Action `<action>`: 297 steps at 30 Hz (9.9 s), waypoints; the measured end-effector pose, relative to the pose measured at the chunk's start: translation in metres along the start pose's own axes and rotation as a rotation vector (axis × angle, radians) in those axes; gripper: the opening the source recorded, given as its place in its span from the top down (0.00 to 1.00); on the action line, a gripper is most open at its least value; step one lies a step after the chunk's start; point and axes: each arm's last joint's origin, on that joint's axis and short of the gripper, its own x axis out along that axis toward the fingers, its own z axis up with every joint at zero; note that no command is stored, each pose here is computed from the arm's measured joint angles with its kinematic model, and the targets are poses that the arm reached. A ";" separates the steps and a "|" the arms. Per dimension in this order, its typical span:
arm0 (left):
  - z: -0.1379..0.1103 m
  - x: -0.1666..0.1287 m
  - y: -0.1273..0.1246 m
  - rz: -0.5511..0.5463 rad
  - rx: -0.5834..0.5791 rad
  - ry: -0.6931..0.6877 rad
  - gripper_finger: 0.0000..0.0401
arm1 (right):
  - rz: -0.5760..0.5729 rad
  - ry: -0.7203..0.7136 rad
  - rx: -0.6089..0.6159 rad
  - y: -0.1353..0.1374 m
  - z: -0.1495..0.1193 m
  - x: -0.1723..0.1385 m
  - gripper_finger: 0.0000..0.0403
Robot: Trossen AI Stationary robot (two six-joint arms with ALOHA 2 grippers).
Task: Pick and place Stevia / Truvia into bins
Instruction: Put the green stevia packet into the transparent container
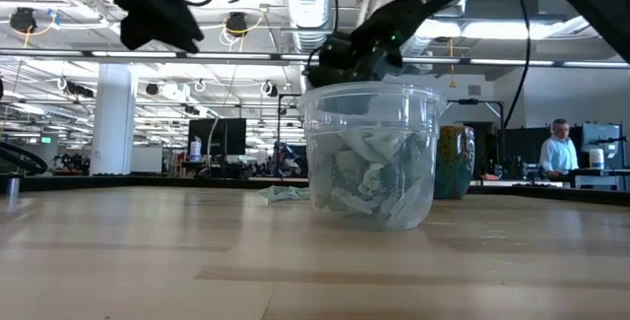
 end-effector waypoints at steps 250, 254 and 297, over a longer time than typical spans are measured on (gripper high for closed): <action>0.076 0.141 0.060 -0.065 0.397 0.375 1.00 | 0.029 0.144 -0.758 0.155 -0.063 -0.122 0.84; 0.076 0.111 0.029 -0.121 0.402 0.309 1.00 | 0.012 0.079 -0.755 0.145 -0.058 -0.138 0.84; 0.005 0.142 -0.192 -0.255 0.491 0.224 1.00 | 0.116 -0.062 -0.793 0.123 -0.030 -0.128 0.84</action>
